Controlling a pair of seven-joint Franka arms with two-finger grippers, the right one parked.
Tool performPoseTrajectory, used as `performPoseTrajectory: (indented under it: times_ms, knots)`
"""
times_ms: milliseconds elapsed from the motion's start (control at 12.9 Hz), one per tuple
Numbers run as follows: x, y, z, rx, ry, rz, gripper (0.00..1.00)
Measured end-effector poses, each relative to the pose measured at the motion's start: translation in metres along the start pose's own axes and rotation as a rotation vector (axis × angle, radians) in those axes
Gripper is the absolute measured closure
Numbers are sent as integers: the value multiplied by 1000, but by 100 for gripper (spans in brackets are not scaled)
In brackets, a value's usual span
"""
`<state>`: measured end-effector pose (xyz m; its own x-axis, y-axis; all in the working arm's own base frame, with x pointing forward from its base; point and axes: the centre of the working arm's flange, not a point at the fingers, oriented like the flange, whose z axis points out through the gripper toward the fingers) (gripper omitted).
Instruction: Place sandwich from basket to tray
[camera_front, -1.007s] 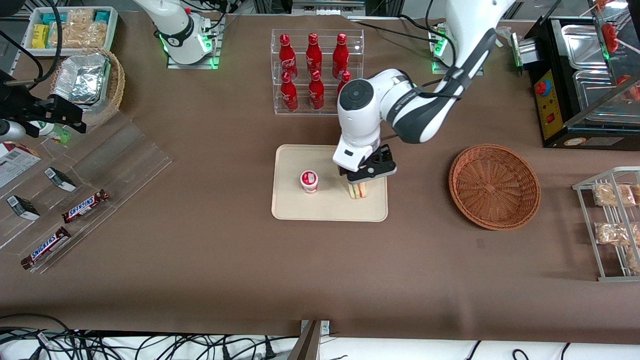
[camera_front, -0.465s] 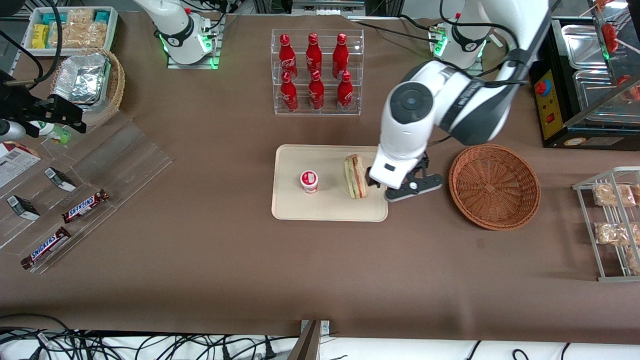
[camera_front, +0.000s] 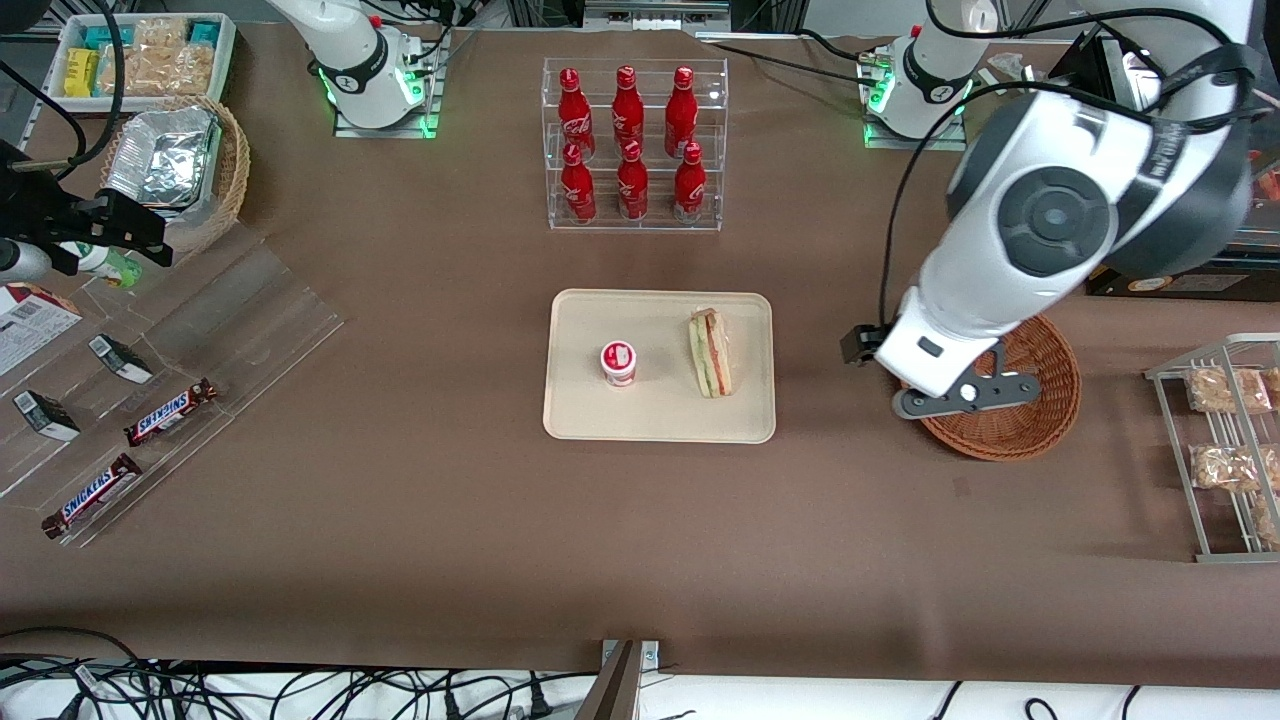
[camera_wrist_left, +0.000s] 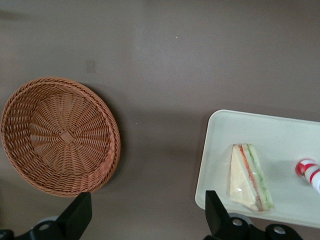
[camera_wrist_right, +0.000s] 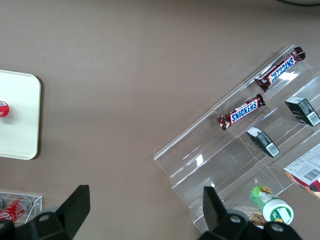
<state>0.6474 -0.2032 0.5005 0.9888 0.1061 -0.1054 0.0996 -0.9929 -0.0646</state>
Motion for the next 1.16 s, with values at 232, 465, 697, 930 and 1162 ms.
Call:
performPoseTrajectory:
  times_ms: [232, 465, 697, 930, 1162]
  knots:
    - [15, -51, -8, -41, -57, 92, 0]
    - [27, -99, -7, -67, -94, 132, 0]
    - [29, -125, -28, -46, -56, 149, 0]
    - [25, -123, -34, -38, -53, 162, 0]
    - [24, -119, -33, -28, -53, 167, 0]
